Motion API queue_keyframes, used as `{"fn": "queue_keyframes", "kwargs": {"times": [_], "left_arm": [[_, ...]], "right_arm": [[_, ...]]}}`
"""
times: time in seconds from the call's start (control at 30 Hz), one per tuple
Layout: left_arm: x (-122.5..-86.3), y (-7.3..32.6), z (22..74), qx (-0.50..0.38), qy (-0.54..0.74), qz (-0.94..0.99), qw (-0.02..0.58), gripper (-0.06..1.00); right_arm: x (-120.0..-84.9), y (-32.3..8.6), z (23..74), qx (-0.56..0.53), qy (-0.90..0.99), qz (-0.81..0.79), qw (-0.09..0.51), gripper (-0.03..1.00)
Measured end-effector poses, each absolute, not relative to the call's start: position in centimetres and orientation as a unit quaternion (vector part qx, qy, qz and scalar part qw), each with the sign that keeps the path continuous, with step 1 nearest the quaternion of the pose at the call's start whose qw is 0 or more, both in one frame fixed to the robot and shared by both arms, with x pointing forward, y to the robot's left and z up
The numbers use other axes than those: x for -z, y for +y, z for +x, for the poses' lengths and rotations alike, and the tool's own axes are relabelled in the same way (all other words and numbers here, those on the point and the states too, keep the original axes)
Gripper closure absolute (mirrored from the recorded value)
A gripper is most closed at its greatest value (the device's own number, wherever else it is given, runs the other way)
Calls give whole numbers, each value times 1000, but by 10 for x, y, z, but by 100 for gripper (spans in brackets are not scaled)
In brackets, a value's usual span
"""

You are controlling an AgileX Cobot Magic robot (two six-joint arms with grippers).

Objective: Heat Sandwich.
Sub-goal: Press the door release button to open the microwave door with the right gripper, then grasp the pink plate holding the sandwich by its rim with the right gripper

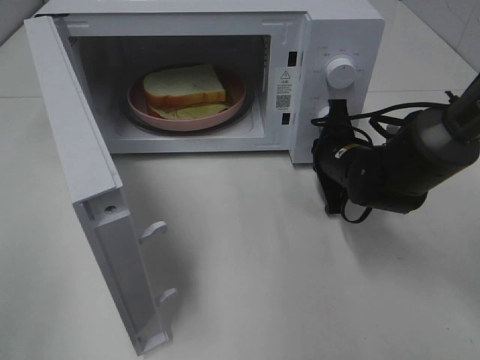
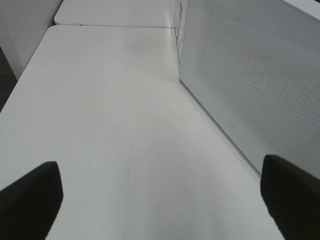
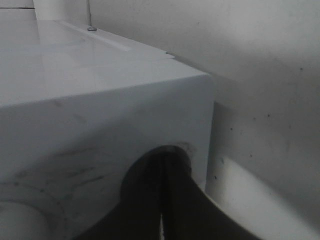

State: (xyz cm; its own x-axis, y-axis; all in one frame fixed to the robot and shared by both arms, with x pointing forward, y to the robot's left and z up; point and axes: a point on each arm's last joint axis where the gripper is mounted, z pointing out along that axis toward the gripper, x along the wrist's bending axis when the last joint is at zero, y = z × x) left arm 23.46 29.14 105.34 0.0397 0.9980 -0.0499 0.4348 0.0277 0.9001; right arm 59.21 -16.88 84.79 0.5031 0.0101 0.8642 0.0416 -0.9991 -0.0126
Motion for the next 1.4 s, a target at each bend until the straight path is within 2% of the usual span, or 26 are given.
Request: {"fn": "queue_keyframes", "kwargs": {"times": [0.8, 1.4], "left_arm": [[-1053, 291, 235, -353, 596, 601, 398, -5], [-1053, 291, 235, -353, 596, 601, 399, -5]], "right_arm": [[-855, -171, 590, 471, -42, -881, 23, 95], [-881, -186, 536, 474, -164, -865, 13, 95]]}}
